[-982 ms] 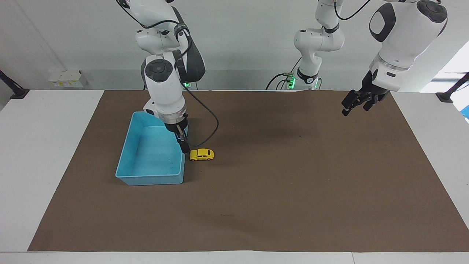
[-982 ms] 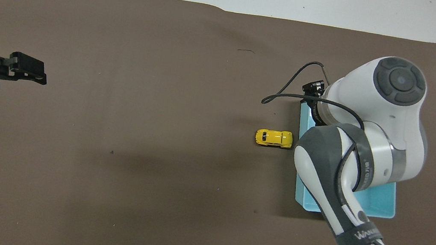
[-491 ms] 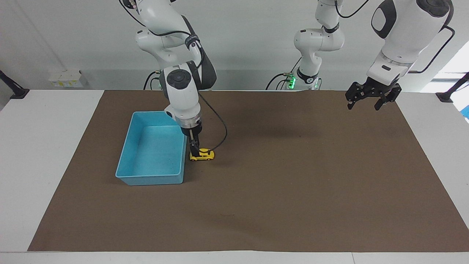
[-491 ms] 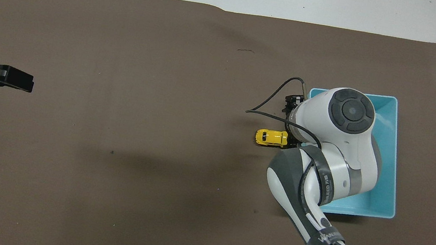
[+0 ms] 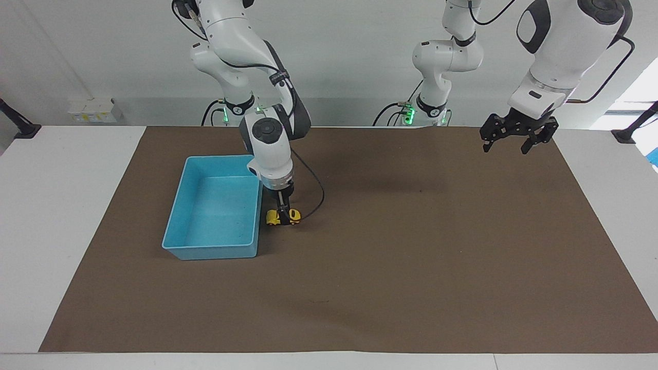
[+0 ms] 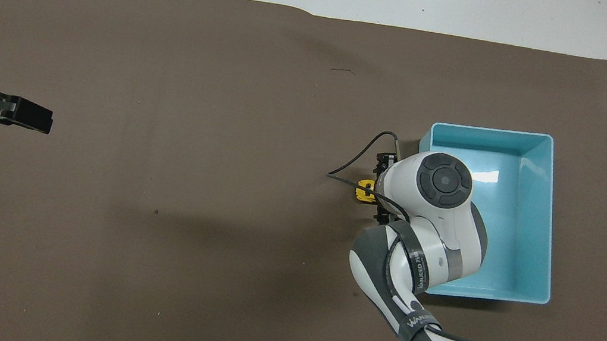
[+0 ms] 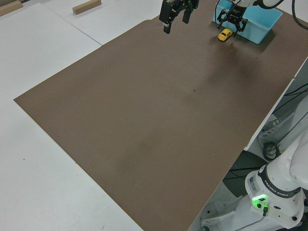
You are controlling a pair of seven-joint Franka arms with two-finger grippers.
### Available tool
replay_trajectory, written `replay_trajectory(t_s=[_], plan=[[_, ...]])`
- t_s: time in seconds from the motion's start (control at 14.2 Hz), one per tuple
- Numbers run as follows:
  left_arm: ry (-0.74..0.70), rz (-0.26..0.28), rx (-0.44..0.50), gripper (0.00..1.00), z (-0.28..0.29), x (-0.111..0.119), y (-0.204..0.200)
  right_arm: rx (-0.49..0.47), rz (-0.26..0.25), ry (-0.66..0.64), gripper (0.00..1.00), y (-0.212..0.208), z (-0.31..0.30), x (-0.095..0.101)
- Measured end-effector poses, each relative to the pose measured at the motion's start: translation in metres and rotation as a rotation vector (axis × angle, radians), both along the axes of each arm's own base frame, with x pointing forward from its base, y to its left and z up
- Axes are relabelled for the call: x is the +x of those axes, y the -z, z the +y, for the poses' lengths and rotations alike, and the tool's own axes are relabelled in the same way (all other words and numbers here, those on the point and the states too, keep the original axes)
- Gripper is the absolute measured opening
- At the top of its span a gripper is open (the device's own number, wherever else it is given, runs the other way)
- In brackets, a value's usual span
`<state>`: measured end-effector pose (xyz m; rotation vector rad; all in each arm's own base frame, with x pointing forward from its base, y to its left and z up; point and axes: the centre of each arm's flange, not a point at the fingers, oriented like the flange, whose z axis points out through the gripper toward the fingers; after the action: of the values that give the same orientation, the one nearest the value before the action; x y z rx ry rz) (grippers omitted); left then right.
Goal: Wind up and store yellow beetle car
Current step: 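Lower the right gripper onto the yellow car beside the bin, then grasp the yellow car with the right gripper and lift it over the bin rim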
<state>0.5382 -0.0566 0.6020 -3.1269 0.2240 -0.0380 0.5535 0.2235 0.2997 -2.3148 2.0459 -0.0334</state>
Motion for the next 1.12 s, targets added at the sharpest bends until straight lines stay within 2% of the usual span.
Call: replay_trajectory(t_s=[0.21, 0.28, 0.49, 0.56, 0.91, 1.12], plan=[[0.001, -0.020, -0.001, 1.00, 0.002, -0.017, -0.030, 0.006, -0.013, 0.004, 1.00, 0.015, -0.003, -0.007], [-0.001, -0.012, 0.000, 1.00, 0.003, -0.024, -0.036, 0.005, -0.011, 0.005, 0.93, 0.016, -0.004, -0.008], [-0.007, 0.013, 0.002, 1.00, 0.007, -0.031, -0.039, -0.007, -0.017, -0.005, 0.58, 0.014, -0.004, -0.009], [-0.008, 0.018, 0.002, 1.00, 0.008, -0.032, -0.038, -0.013, -0.016, -0.009, 0.51, 0.012, -0.004, -0.009], [-0.008, 0.022, 0.002, 1.00, 0.008, -0.032, -0.037, -0.044, 0.019, 0.000, 0.51, -0.010, 0.011, -0.006], [-0.009, 0.022, 0.002, 1.00, 0.009, -0.032, -0.037, -0.044, 0.007, 0.003, 0.51, -0.045, 0.014, 0.000]])
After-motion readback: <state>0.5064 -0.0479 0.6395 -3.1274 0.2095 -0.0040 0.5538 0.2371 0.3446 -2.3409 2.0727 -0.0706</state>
